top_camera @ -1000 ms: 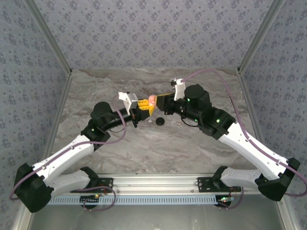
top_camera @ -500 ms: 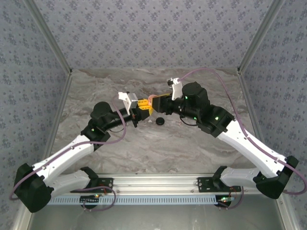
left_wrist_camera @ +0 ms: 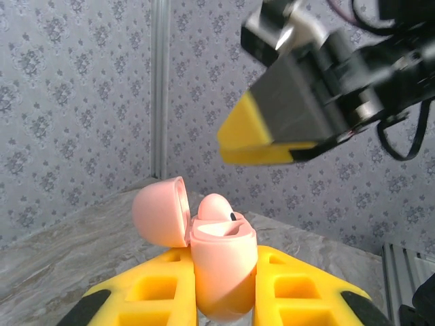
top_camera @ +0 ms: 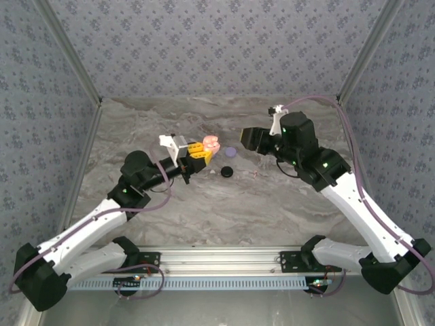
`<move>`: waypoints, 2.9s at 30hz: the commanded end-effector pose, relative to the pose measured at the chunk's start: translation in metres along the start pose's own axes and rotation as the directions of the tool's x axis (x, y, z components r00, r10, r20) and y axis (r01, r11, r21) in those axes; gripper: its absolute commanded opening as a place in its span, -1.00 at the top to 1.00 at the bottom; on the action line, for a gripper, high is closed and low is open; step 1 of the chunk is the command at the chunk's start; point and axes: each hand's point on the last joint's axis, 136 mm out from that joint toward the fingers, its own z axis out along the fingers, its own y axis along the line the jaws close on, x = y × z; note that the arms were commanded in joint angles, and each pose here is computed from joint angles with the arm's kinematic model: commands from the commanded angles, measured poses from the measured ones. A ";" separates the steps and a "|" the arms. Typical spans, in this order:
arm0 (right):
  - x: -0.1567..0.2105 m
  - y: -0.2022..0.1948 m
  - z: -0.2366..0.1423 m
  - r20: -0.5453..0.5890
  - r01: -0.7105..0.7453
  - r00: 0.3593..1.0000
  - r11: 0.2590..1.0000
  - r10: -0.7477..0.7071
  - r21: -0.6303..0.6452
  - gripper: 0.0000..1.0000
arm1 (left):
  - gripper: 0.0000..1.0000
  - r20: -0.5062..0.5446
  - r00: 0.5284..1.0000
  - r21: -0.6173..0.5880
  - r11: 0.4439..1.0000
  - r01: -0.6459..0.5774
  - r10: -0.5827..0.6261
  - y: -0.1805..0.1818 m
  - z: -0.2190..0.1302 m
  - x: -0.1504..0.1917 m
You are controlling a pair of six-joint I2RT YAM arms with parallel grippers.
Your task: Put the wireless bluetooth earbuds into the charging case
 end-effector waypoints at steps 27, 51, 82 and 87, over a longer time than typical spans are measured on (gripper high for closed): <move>0.149 -0.185 0.159 -0.475 0.042 0.829 0.815 0.295 0.579 0.03 | 1.00 -0.028 0.999 -0.056 0.997 -0.044 0.043 -0.006 -0.037 0.011; 0.182 -0.208 0.181 -0.532 0.065 0.773 0.790 0.347 0.609 0.22 | 1.00 -0.049 0.998 -0.066 0.997 -0.046 0.042 -0.007 -0.044 0.016; 0.114 -0.150 0.141 -0.448 0.103 0.884 0.878 0.135 0.468 0.54 | 1.00 -0.045 0.999 -0.090 0.996 0.012 -0.016 0.000 -0.039 0.026; 0.063 -0.096 0.106 -0.308 0.082 0.951 0.945 0.020 0.316 0.55 | 1.00 -0.040 0.997 -0.086 0.994 0.064 -0.068 0.005 -0.029 0.031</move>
